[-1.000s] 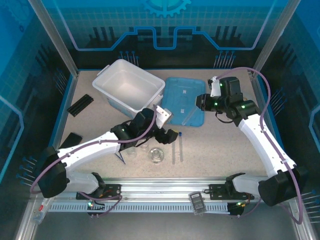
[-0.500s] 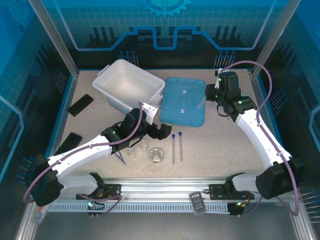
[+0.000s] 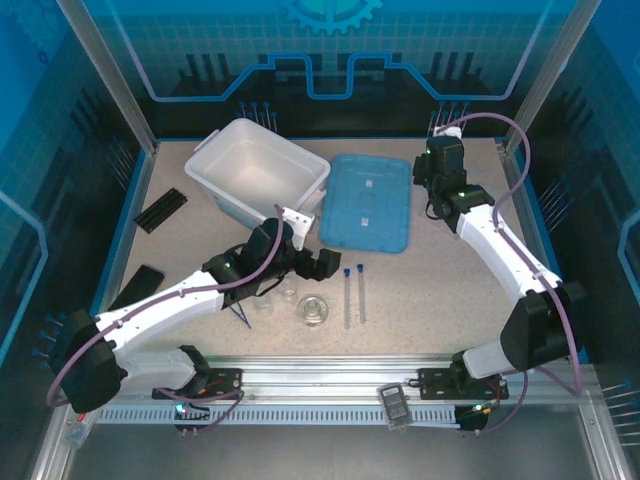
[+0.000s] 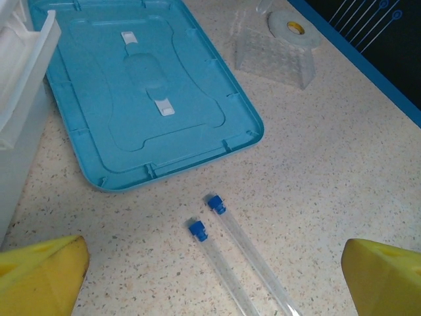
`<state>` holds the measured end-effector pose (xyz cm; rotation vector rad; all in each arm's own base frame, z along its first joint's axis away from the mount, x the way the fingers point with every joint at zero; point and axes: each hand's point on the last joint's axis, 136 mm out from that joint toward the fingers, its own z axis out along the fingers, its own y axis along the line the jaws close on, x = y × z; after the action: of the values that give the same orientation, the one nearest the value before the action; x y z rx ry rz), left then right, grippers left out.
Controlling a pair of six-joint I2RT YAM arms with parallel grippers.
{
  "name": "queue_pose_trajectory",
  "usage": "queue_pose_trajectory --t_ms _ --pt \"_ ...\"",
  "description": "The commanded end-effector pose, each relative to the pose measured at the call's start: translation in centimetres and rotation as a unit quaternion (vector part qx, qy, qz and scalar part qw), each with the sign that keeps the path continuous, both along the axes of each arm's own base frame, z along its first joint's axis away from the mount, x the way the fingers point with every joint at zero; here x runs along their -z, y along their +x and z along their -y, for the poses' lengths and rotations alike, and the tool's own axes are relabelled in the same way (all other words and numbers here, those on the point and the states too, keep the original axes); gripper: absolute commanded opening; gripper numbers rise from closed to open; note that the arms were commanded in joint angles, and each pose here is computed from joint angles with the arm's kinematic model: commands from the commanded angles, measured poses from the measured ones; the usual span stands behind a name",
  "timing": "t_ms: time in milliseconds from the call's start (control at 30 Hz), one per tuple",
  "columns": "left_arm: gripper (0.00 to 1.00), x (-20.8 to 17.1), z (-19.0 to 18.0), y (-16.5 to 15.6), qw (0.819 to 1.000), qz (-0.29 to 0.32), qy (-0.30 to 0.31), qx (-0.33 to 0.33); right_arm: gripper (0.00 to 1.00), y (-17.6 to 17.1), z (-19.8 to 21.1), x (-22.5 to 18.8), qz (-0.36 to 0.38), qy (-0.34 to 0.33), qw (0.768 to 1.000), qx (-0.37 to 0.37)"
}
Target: Organize the chemistry lab equipment
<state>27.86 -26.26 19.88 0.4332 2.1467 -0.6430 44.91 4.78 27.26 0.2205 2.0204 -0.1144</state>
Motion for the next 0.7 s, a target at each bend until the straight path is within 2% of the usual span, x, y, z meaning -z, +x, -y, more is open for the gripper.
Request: queue_pose_trajectory --t_ms 0,233,667 --pt "0.99 0.5 -1.2 -0.8 1.0 -0.008 0.005 -0.017 0.21 1.4 2.1 0.8 0.012 -0.02 0.999 0.038" --pt "0.99 1.4 -2.2 -1.6 1.0 -0.017 0.012 -0.021 0.21 2.0 3.4 3.4 -0.013 -0.013 0.999 0.051" --pt "0.99 1.9 -2.3 -2.0 0.999 -0.026 0.01 -0.021 0.21 1.6 3.9 5.9 -0.039 -0.018 0.997 0.059"
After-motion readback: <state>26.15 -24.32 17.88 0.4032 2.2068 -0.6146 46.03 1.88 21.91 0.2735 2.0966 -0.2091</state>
